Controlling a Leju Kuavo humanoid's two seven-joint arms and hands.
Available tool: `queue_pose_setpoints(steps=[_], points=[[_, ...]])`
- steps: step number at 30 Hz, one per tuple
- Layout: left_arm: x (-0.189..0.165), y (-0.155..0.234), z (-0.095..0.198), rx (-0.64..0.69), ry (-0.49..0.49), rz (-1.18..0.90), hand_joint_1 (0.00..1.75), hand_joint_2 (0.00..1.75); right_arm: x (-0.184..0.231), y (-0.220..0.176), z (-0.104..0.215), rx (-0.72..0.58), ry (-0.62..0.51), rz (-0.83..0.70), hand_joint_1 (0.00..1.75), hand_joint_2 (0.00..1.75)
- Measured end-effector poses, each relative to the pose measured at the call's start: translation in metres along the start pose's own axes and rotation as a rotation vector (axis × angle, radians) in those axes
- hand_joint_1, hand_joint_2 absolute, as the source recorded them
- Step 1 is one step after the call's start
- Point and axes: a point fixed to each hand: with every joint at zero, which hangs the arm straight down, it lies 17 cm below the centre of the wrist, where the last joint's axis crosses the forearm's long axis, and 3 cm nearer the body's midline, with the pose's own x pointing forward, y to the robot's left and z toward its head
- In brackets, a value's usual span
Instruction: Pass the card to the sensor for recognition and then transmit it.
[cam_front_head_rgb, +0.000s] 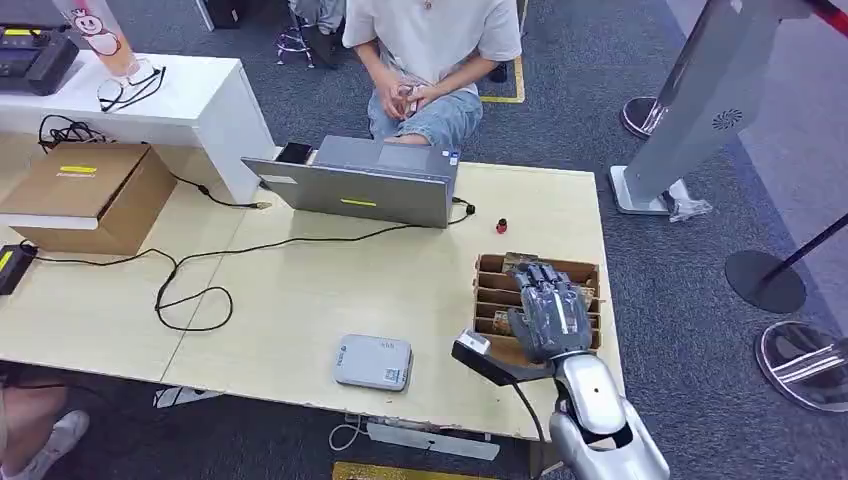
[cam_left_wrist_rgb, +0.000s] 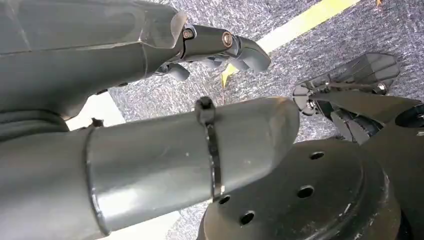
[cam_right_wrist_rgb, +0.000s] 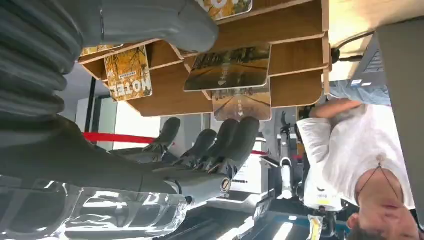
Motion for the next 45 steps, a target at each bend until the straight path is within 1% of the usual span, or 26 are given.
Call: queue_pose_setpoints(steps=[1,2,3,4,7,8,10,11,13,14,16,20,21,23,24,27,28,30,33,36,37,39,40,42,45], points=[[0.0,0.0,0.0,0.0,0.0,-0.001,0.0,0.0,0.0,0.001,0.0,0.002,-0.001,-0.003,0.7,1.75],[0.0,0.0,0.0,0.0,0.001,-0.001,0.0,0.0,0.0,0.001,0.0,0.003,-0.002,-0.004,0.73,1.75],[0.0,0.0,0.0,0.0,0.001,-0.002,0.0,0.0,0.001,0.002,0.0,0.005,-0.003,-0.005,0.73,1.75],[0.0,0.0,0.0,0.0,0.001,-0.002,0.0,0.0,0.002,0.002,-0.001,0.006,-0.004,-0.006,0.7,1.75],[0.0,0.0,0.0,0.0,0.001,-0.002,0.0,0.0,0.003,0.003,-0.001,0.009,-0.008,-0.005,0.73,1.75],[0.0,0.0,0.0,0.001,0.001,-0.002,0.0,0.0,0.003,0.004,-0.001,0.01,-0.009,-0.005,0.72,1.75],[0.0,0.0,0.0,0.001,0.001,-0.003,0.0,0.0,0.004,0.004,-0.002,0.012,-0.012,-0.004,0.73,1.75],[0.0,0.0,0.0,0.001,0.001,-0.003,0.0,0.0,0.005,0.005,-0.002,0.014,-0.013,-0.003,0.79,1.75],[-0.001,0.001,0.0,0.001,0.002,-0.006,0.0,0.0,0.006,0.006,-0.002,0.016,-0.015,-0.003,0.8,1.75],[-0.001,0.001,0.0,0.0,0.003,-0.007,0.0,0.0,0.005,0.006,-0.003,0.017,-0.014,-0.003,0.84,1.75],[-0.001,0.001,0.0,0.001,0.002,-0.008,0.0,0.0,0.005,0.007,-0.004,0.019,-0.013,-0.004,0.82,1.75],[-0.001,0.001,0.0,0.001,0.003,-0.009,0.0,0.0,0.004,0.008,-0.004,0.023,-0.009,-0.002,0.91,1.75],[-0.001,0.001,0.0,0.001,0.003,-0.009,0.0,0.0,0.004,0.008,-0.004,0.023,-0.009,-0.002,0.89,1.75],[-0.001,0.001,0.0,0.001,0.003,-0.009,0.0,0.0,0.004,0.008,-0.005,0.024,-0.009,-0.002,0.91,1.75],[0.0,0.001,0.0,0.001,0.002,-0.009,0.0,0.0,0.004,0.009,-0.005,0.025,-0.009,-0.002,0.87,1.75],[0.0,0.001,0.0,0.001,0.0,-0.01,0.0,0.0,0.004,0.01,-0.005,0.028,-0.008,-0.002,0.87,1.75],[0.0,0.001,0.0,0.001,0.0,-0.009,0.0,0.0,0.003,0.01,-0.005,0.028,-0.007,-0.003,0.91,1.75],[0.0,0.001,0.0,0.001,-0.001,-0.01,0.0,0.0,0.003,0.01,-0.005,0.029,-0.006,-0.008,0.87,1.75],[0.0,0.001,0.0,0.001,-0.001,-0.011,0.0,0.0,0.003,0.01,-0.005,0.03,-0.005,-0.013,0.89,1.75],[-0.001,0.002,0.0,0.002,0.0,-0.012,0.0,0.0,0.003,0.01,-0.005,0.03,-0.005,-0.012,0.96,1.75],[-0.001,0.002,0.0,0.003,0.0,-0.012,0.0,0.0,0.003,0.01,-0.005,0.03,-0.005,-0.012,0.96,1.75],[-0.001,0.003,0.001,0.004,0.0,-0.013,0.0,0.0,0.003,0.011,-0.005,0.032,-0.004,-0.012,1.17,1.75],[-0.001,0.003,0.001,0.004,0.0,-0.013,0.0,0.0,0.003,0.011,-0.005,0.033,-0.004,-0.011,1.2,1.75],[-0.001,0.004,0.001,0.005,-0.001,-0.015,0.0,0.0,0.003,0.012,-0.005,0.033,-0.004,-0.012,1.27,1.75],[-0.001,0.004,0.001,0.006,-0.001,-0.014,0.0,0.0,0.002,0.012,-0.005,0.034,-0.003,-0.011,1.31,1.75]])
